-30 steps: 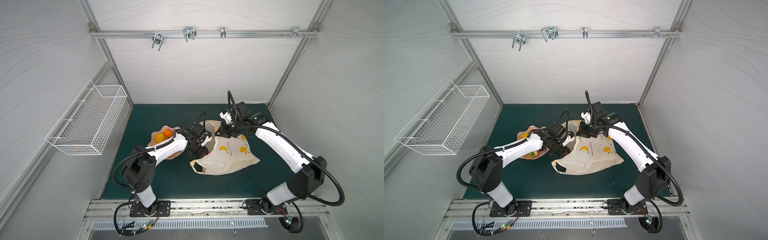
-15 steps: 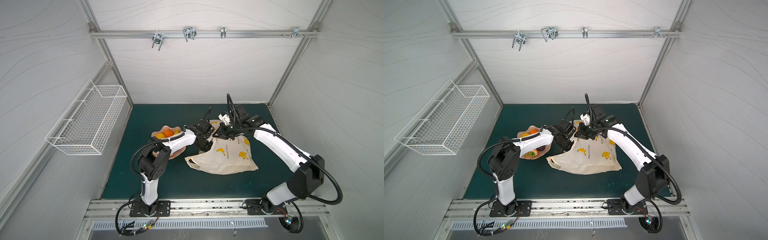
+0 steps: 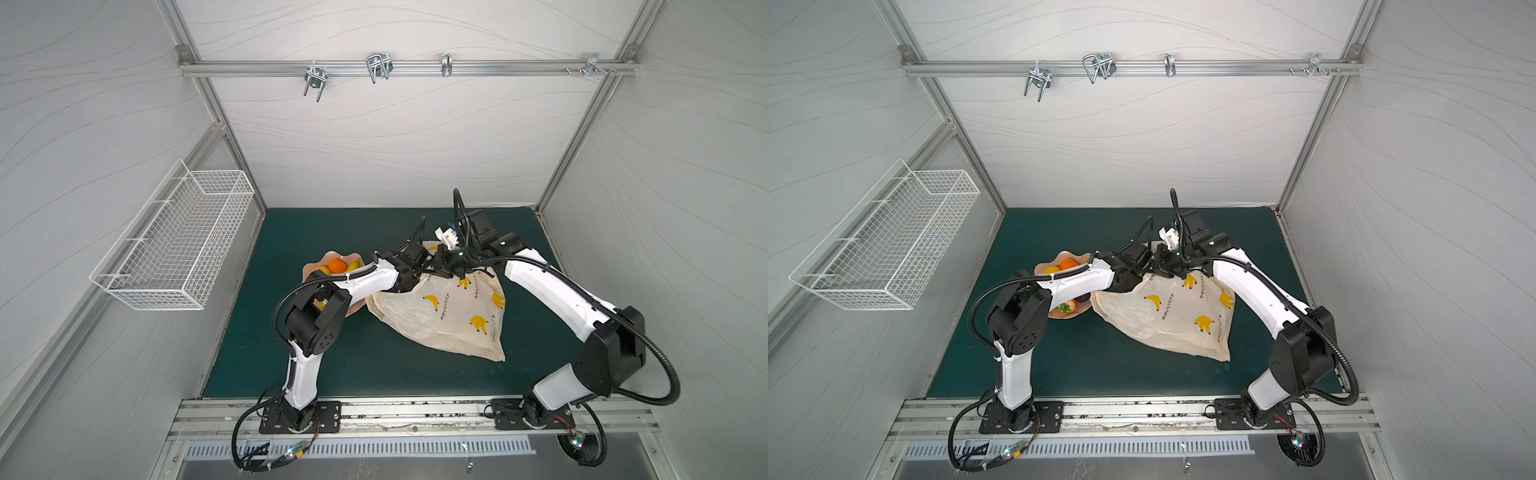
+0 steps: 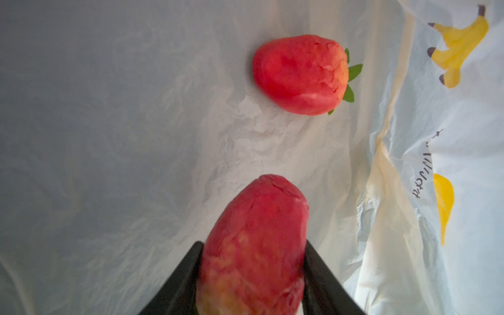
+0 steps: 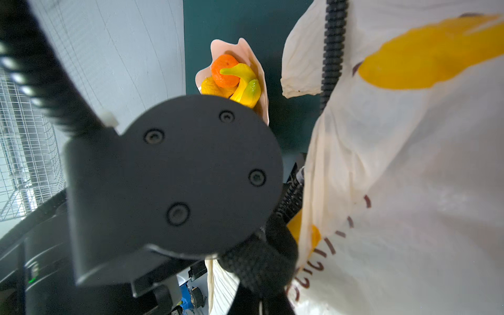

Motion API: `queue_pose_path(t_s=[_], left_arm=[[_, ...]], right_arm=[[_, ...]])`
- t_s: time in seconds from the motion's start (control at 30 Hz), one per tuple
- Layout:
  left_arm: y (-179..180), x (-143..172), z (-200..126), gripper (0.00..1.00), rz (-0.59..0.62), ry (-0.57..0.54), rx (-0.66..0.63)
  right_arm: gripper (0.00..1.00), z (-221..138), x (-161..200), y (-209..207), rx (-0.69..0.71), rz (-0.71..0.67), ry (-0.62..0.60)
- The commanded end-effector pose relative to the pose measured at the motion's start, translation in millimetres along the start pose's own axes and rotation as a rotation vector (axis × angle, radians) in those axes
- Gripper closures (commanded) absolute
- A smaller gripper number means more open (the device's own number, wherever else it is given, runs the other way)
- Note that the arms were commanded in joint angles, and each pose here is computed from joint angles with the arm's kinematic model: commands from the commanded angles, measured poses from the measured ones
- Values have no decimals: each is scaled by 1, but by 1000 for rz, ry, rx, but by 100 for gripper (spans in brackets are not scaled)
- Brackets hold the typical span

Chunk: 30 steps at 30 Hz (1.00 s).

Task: Place the fruits into the plastic bag
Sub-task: Place the fruit in the plastic bag.

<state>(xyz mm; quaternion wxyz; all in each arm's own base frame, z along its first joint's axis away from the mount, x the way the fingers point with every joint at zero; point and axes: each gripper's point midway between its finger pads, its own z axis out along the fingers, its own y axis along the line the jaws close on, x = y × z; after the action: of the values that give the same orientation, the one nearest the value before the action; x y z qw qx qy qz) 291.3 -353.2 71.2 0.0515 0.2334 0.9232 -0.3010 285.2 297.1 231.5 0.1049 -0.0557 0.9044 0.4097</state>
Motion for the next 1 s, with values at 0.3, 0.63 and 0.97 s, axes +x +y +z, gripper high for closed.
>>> queue_pose_path(t_s=[0.3,0.63,0.97], left_arm=[[-13,-8,-19,25,-33,-54,60],[0,-6,-82,24,-88,-163,53],[22,5,-146,26,-163,-299,-26]], right_arm=[[100,-4,3,8,-28,-21,-2],[100,-11,4,12,-18,-69,3],[100,-16,-3,17,10,-118,3]])
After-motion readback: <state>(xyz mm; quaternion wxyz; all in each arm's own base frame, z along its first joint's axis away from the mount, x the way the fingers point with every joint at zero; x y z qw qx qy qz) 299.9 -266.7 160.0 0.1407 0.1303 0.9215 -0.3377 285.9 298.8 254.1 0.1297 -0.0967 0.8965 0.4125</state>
